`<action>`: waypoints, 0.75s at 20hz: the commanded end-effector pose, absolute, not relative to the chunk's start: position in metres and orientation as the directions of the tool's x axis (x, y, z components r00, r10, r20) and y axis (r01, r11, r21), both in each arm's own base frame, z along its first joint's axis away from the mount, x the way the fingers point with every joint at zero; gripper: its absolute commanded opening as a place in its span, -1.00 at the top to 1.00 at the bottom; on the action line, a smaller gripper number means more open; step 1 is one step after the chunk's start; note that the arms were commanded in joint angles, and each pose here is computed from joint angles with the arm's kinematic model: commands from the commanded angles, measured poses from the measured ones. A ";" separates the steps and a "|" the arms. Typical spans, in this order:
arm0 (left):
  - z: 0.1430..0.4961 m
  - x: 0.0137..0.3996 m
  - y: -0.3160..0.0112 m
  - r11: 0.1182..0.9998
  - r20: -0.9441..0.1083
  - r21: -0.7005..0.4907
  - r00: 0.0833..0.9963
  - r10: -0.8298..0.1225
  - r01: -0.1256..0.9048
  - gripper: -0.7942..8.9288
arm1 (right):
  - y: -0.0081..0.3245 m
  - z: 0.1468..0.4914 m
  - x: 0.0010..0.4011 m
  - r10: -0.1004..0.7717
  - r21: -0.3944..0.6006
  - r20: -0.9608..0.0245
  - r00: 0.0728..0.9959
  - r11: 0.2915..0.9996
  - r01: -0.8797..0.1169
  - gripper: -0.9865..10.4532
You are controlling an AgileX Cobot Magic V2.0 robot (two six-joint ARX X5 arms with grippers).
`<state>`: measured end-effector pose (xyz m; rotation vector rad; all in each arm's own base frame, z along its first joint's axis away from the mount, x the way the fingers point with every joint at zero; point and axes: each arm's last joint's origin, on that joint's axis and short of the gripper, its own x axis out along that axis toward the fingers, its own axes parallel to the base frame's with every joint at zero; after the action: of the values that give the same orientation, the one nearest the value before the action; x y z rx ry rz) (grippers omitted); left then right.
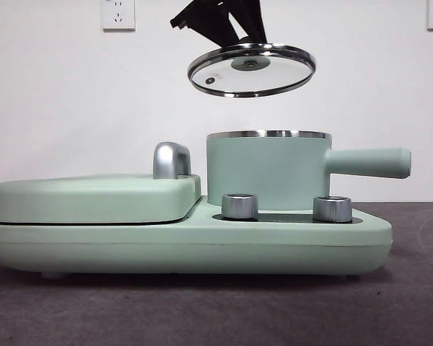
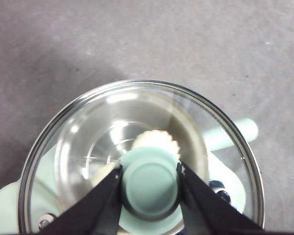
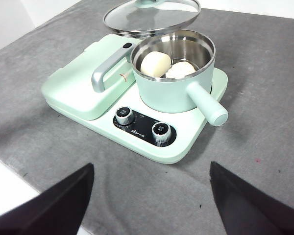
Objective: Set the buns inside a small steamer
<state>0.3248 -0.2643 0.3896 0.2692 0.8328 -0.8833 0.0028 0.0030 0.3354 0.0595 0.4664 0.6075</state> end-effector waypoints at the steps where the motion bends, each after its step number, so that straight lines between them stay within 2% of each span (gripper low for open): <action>1: 0.399 0.319 -0.272 0.598 -0.701 -0.104 0.368 -0.611 0.794 0.71 | 0.003 0.339 0.003 0.575 0.213 -0.376 0.727 0.817 -0.536 0.19; 6: 0.394 0.323 -0.277 0.596 -0.696 -0.099 0.373 -0.613 0.797 0.82 | 0.004 0.344 0.004 0.586 0.222 -0.328 0.741 0.810 -0.543 0.19; 12: 0.379 0.327 -0.286 0.598 -0.720 -0.109 0.352 -0.598 0.794 0.82 | 0.004 0.344 0.004 0.587 0.223 -0.326 0.742 0.810 -0.543 0.19; 15: 0.364 0.329 -0.292 0.615 -0.737 -0.068 0.376 -0.562 0.786 0.82 | 0.004 0.344 0.004 0.586 0.222 -0.326 0.742 0.810 -0.543 0.19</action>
<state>0.3271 -0.2850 0.3630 0.3148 0.8406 -0.8646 0.0048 0.0045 0.3414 0.1009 0.4081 0.6128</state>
